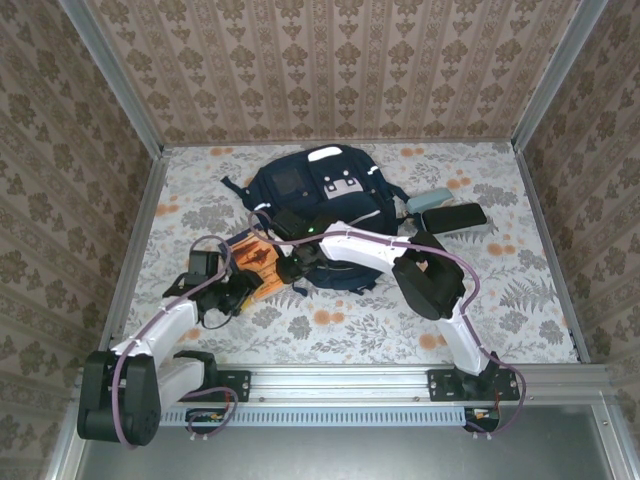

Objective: Pack books, pencil case, and school supplies into a backpack

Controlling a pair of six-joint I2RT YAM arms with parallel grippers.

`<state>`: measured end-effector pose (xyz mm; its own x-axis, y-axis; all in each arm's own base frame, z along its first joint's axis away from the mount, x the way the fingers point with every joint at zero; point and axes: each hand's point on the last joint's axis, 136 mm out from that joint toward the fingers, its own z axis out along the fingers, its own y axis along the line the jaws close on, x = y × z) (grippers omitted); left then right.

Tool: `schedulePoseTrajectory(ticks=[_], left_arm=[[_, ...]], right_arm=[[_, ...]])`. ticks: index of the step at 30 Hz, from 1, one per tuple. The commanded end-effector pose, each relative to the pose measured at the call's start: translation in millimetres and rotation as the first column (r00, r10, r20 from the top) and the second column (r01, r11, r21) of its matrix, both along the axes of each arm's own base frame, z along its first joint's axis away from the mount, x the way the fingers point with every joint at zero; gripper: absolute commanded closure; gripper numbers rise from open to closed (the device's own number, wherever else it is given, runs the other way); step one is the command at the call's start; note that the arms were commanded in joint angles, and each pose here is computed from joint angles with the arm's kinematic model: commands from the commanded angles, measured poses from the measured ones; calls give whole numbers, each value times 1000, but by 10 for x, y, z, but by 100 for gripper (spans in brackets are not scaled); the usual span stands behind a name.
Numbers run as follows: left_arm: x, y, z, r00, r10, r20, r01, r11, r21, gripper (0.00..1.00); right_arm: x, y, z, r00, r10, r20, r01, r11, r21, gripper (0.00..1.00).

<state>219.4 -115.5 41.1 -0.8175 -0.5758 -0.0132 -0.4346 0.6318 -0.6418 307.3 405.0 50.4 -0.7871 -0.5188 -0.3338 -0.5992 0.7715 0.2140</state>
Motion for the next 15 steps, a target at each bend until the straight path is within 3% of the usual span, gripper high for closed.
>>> schedulePoseTrajectory(ticks=[1, 8, 15], left_arm=[[17, -27, 8, 1000, 1, -7, -1, 1000, -24, 41], [53, -120, 7, 999, -23, -22, 21, 997, -74, 42], [181, -236, 150, 998, -45, 45, 51, 988, -146, 42]], right_arm=[[-19, -200, -265, 999, 10, -37, -13, 997, -82, 65], [-65, -255, -427, 997, 11, -72, -18, 994, -105, 64], [-115, -289, -544, 994, 14, -107, -27, 991, -129, 63]])
